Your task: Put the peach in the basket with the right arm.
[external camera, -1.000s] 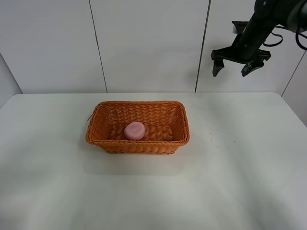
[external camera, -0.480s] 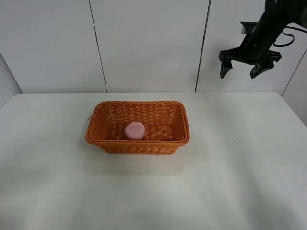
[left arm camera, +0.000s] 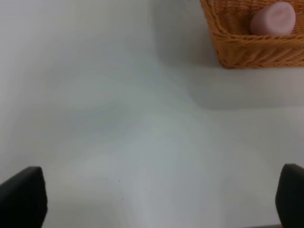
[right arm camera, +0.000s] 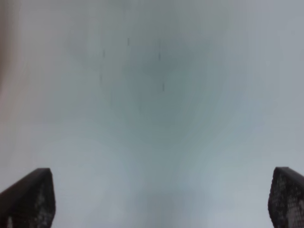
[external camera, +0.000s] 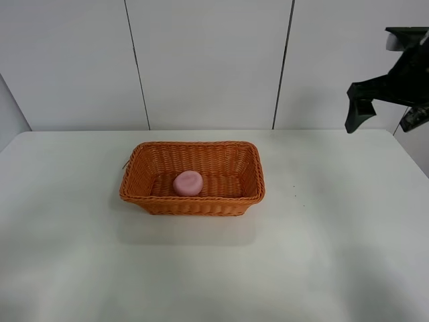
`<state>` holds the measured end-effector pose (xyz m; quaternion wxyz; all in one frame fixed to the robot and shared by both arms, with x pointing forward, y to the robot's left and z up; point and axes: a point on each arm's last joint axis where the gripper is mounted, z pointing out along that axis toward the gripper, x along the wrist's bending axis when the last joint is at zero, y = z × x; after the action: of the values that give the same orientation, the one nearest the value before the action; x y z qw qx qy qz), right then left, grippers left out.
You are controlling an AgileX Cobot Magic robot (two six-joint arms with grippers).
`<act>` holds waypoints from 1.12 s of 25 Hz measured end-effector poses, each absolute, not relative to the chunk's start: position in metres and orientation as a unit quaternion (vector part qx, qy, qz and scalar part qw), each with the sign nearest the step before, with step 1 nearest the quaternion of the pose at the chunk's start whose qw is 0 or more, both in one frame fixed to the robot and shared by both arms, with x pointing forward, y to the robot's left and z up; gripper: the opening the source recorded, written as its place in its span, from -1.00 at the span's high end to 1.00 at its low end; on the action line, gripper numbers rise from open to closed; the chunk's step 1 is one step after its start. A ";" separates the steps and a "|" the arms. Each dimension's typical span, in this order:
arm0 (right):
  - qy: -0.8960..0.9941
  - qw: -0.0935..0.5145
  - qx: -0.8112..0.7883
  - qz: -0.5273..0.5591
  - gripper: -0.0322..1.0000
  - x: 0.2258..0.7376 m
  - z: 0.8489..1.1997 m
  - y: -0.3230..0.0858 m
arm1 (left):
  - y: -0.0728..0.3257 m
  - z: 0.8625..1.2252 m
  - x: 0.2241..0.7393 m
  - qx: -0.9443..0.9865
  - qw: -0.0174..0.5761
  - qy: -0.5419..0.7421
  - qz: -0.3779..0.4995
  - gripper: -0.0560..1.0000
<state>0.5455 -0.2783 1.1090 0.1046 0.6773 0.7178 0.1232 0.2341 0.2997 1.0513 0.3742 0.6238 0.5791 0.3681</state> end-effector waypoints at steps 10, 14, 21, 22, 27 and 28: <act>0.711 0.133 0.672 0.159 -0.41 0.385 1.084 -0.288 | 0.300 1.051 0.234 0.624 0.374 0.579 0.368 -0.98; 0.694 0.198 0.653 0.227 -0.41 0.337 1.069 -0.291 | 0.300 1.051 0.234 0.624 0.374 0.579 0.368 -0.98; 0.667 0.269 0.626 0.301 -0.41 0.282 1.049 -0.294 | 0.300 1.051 0.234 0.624 0.374 0.579 0.368 -0.98; 0.663 0.278 0.622 0.309 -0.41 0.277 1.049 -0.295 | 0.300 1.051 0.234 0.624 0.374 0.579 0.368 -0.98; 0.646 0.313 0.605 0.346 -0.41 0.260 1.052 -0.296 | 0.300 1.051 0.234 0.624 0.374 0.579 0.368 -0.98; 0.642 0.319 0.602 0.352 -0.41 0.257 1.052 -0.296 | 0.300 1.051 0.234 0.624 0.374 0.579 0.368 -0.98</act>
<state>0.2568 -0.2959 1.0523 0.3189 0.6015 0.6424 0.3519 0.2341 0.2997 1.0513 0.3742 0.6238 0.5791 0.3681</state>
